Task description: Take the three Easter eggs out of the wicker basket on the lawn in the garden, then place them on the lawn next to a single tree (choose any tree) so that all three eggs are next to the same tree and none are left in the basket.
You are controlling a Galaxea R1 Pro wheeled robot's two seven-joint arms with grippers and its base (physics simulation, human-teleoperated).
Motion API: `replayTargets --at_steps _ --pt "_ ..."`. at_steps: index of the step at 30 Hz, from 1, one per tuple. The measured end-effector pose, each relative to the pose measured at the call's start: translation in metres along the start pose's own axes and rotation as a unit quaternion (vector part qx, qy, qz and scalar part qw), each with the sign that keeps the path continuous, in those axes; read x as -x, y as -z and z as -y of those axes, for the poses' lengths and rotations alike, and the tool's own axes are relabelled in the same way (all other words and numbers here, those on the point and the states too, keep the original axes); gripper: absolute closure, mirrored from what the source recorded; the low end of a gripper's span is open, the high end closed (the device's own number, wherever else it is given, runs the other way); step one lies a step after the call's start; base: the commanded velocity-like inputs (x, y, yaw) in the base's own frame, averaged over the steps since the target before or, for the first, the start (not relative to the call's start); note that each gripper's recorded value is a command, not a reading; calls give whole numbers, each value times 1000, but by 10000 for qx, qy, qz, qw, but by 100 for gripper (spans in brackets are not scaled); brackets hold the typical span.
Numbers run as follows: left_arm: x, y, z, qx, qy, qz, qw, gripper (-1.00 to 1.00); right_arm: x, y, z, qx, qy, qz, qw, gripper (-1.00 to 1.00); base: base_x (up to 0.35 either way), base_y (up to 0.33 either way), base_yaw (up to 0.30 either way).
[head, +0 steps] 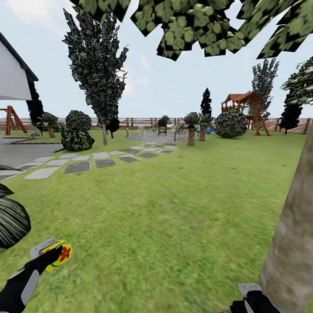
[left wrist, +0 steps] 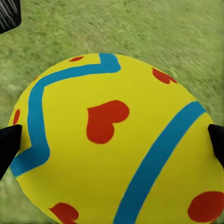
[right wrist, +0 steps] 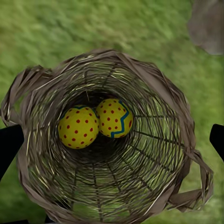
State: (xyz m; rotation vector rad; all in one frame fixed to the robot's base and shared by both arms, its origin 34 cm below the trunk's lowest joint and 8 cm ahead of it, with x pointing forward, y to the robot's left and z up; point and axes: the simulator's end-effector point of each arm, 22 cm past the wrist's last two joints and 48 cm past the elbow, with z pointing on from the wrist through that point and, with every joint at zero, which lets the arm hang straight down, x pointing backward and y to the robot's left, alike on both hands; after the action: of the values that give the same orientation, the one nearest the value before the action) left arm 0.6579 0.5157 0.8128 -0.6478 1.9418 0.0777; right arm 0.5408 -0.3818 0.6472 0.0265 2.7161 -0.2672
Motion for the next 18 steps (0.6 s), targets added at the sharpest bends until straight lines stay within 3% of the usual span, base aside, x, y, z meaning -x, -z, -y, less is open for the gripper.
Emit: replayTargets --at_steps 3,18 --pt "2 -1 2 -30 -3 132 9999 100 0 -1 1 -6 1 7 10000 -100 1 0 0" --pt "-25 -11 6 -78 -90 108 9999 100 -7 -22 3 -57 -2 32 10000 -100 0 0 0"
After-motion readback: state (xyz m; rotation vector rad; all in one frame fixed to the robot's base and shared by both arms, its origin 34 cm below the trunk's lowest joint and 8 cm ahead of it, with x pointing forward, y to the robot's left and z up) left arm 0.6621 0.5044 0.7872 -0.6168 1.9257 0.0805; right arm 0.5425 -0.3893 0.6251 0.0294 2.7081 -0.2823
